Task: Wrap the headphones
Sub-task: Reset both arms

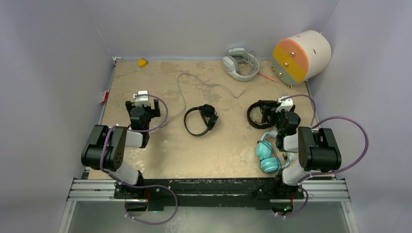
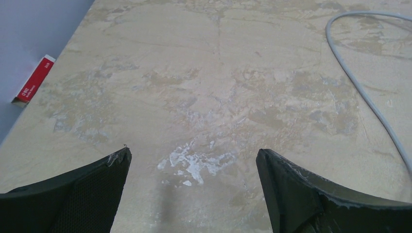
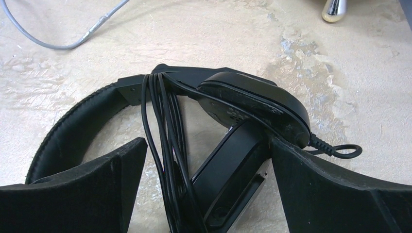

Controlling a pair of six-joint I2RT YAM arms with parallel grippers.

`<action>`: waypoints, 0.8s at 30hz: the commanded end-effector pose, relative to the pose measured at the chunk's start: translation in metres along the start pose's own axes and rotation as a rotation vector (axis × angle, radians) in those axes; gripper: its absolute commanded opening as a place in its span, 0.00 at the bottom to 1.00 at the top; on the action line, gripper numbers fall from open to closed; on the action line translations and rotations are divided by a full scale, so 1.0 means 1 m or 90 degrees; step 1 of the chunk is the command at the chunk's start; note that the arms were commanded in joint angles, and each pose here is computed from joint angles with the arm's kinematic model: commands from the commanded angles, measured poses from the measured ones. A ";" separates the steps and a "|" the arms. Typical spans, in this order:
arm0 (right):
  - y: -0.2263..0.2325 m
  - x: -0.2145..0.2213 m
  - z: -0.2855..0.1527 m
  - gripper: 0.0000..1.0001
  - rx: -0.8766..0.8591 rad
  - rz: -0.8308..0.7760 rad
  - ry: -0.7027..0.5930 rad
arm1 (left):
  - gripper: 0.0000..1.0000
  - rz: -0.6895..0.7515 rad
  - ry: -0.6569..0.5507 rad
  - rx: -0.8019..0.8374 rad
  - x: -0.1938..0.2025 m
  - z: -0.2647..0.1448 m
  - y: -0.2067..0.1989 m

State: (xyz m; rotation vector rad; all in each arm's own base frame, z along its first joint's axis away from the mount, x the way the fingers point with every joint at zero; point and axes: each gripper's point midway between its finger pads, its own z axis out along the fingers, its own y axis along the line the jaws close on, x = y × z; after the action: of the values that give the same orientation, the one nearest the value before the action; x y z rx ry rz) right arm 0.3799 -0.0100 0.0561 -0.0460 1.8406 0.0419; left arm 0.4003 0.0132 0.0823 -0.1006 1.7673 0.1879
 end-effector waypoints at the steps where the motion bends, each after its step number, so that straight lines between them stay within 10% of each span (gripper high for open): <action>1: 0.002 -0.011 0.005 0.99 -0.011 -0.018 -0.019 | 1.00 -0.027 -0.042 0.052 -0.008 -0.009 -0.007; 6: 0.002 -0.011 0.005 0.99 -0.012 -0.019 -0.019 | 0.85 -0.030 -0.070 0.085 -0.006 -0.014 -0.009; 8: 0.002 -0.011 0.005 0.99 -0.011 -0.019 -0.019 | 0.99 -0.032 -0.065 0.066 -0.001 -0.018 -0.003; 24: 0.002 -0.012 0.005 0.99 -0.012 -0.019 -0.020 | 1.00 -0.039 -0.051 0.071 -0.001 -0.011 -0.003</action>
State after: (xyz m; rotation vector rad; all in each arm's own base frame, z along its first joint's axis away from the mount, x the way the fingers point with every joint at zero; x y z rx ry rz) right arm 0.3784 -0.0105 0.0529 -0.0560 1.8542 0.0347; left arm 0.3799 0.0090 0.0654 -0.0526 1.7597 0.0776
